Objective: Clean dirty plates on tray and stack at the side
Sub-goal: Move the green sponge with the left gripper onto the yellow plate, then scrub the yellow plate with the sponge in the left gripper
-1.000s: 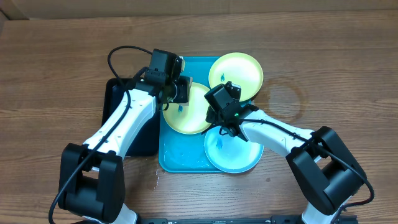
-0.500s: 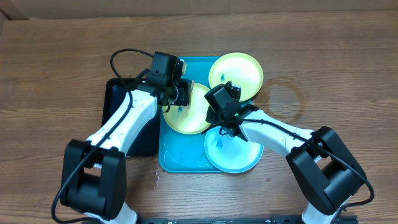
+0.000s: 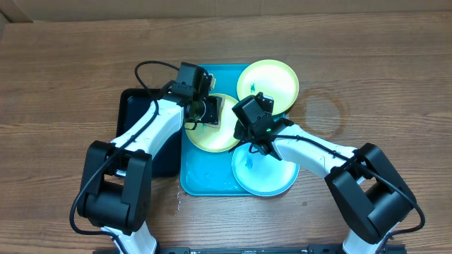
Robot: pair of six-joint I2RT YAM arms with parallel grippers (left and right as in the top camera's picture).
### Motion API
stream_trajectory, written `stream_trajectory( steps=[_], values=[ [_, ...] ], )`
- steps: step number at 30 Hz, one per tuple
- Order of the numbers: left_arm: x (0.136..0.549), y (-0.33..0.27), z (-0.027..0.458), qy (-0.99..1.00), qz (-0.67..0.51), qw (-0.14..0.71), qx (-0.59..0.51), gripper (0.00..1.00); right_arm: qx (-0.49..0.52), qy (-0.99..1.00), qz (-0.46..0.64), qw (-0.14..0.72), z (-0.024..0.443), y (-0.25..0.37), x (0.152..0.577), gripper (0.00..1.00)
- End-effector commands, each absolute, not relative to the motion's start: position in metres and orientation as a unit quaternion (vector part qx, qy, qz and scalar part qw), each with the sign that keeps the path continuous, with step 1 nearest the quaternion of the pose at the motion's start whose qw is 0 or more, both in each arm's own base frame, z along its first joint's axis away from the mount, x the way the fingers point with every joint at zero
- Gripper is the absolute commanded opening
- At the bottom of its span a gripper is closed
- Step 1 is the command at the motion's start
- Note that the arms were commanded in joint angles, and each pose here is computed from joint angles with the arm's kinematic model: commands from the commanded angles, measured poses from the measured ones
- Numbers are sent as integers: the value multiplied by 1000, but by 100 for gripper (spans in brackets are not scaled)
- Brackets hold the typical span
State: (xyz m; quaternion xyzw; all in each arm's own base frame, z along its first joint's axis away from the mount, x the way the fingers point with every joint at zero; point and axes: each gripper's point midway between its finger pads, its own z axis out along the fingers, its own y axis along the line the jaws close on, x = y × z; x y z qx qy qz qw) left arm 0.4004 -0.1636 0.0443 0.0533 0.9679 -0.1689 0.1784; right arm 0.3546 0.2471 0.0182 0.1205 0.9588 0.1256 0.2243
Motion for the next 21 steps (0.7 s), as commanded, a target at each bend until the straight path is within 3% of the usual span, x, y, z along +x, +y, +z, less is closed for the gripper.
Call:
stream_trajectory(
  steps=[1, 14, 21],
  values=[
    [405, -171, 53, 961, -206, 178, 49, 4, 119, 958, 129, 228, 21, 249, 358, 4],
    [413, -150, 108, 973, -159, 164, 26, 4, 120, 957, 129, 229, 21, 249, 359, 4],
    [408, -141, 88, 983, -94, 152, 29, 4, 120, 957, 130, 230, 21, 250, 359, 4]
  ],
)
